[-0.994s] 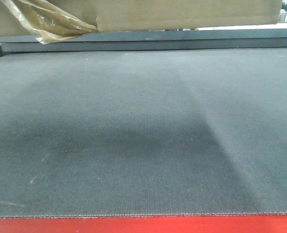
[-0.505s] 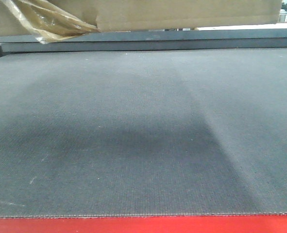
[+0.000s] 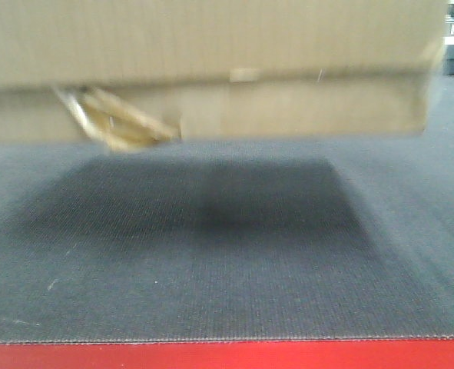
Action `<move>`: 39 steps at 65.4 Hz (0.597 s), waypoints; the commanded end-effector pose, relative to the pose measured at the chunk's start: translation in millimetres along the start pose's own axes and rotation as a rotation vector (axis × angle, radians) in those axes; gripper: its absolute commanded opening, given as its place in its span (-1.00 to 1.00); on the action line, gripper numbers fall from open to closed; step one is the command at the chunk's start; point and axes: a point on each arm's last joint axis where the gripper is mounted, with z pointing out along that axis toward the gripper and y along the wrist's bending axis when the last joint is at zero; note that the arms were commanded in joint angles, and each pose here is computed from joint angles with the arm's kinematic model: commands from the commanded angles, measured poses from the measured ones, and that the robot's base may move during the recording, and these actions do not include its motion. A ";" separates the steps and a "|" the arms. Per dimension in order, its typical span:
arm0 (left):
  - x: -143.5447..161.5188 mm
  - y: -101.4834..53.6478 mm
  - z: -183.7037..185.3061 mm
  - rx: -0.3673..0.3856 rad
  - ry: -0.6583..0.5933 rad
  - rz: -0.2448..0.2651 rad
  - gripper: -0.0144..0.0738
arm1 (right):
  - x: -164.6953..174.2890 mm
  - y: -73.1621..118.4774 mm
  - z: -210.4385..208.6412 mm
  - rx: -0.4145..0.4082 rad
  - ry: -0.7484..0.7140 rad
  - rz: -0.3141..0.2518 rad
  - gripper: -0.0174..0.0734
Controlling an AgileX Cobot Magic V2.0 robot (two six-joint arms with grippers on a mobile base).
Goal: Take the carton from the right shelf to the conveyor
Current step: 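Lower the carton onto the grey conveyor belt with both grippers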
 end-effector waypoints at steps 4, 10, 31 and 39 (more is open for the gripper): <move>-2.7 -8.5 28.5 0.013 0.016 0.036 -0.71 | -3.8 -3.9 35.3 0.018 0.005 -0.004 -0.74; -1.8 -13.8 46.2 0.013 0.038 0.047 -0.71 | -1.3 -2.5 58.1 0.029 0.035 -0.017 -0.74; 0.4 -19.0 65.7 0.006 0.065 0.062 0.06 | 3.9 -0.2 82.5 0.031 0.081 -0.024 -0.17; 0.9 -18.9 65.7 0.004 0.070 0.062 0.75 | 3.8 -0.5 80.5 0.032 0.081 -0.015 0.65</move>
